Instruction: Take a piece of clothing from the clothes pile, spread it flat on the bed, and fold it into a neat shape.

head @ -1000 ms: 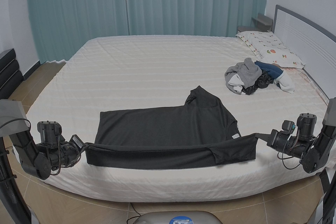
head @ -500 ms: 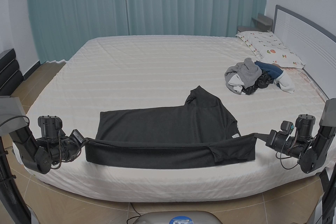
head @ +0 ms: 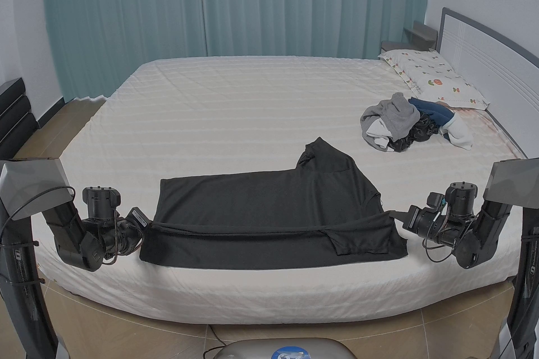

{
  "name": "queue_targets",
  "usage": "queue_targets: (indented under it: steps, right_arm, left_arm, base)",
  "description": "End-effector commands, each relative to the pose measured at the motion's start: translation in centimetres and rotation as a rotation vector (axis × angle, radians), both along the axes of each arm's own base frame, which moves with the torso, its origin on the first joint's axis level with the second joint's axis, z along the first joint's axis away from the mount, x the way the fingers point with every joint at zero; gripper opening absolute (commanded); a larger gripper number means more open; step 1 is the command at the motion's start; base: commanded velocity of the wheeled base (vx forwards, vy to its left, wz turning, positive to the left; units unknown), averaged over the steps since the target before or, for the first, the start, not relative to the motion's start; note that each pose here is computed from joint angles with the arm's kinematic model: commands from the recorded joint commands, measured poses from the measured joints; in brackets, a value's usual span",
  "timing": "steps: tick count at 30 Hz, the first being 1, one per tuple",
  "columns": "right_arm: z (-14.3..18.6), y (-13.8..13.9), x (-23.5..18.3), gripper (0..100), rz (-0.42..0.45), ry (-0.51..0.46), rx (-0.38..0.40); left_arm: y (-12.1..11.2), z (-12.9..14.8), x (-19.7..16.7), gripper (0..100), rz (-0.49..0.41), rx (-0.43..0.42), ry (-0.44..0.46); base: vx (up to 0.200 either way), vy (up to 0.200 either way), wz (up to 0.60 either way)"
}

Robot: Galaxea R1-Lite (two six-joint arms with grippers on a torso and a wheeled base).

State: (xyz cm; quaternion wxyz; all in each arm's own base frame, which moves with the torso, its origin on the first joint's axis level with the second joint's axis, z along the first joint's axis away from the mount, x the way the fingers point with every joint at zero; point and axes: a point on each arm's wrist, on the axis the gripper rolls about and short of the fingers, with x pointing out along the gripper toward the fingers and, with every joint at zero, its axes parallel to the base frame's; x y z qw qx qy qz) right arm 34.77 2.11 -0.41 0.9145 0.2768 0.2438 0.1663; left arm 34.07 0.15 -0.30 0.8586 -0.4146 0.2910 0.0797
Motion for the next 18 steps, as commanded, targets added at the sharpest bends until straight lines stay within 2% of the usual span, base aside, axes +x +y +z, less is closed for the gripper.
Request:
queue_targets:
  steps: [1,5,9,10,11,12,18]
  right_arm:
    - [-2.1,0.3,0.9,0,0.005,0.028,-0.003]
    - [-2.2,0.2,1.2,0,-0.002,0.027,0.011]
    - [-2.3,0.3,1.4,0,-0.008,0.031,0.025]
    - [-2.3,0.3,1.4,0,-0.007,0.031,0.025]
    - [-2.3,0.3,1.4,0,-0.009,0.029,0.026]
    - [-2.3,0.3,1.5,100,-0.01,0.027,0.029]
    - [-2.0,-0.1,1.5,100,-0.042,0.033,0.085]
  left_arm:
    - [-0.2,-1.0,0.6,0,0.006,-0.015,0.016]
    - [-0.3,-0.9,1.4,0,0.029,-0.051,-0.001]
    - [-0.4,-1.0,1.5,0,0.034,-0.052,-0.002]
    - [-0.4,-1.0,1.6,100,0.033,-0.053,-0.003]
    - [-0.4,-1.0,1.6,100,0.034,-0.054,-0.001]
    - [-0.4,-1.1,1.6,100,0.035,-0.056,0.0]
    - [-0.4,-1.2,1.6,100,0.045,-0.067,0.003]
  base:
    - [0.0,0.0,0.0]
    - [0.0,0.0,0.0]
    - [0.0,0.0,0.0]
    - [0.0,0.0,0.0]
    - [0.0,0.0,0.0]
    - [0.0,0.0,0.0]
    - [0.0,0.0,0.0]
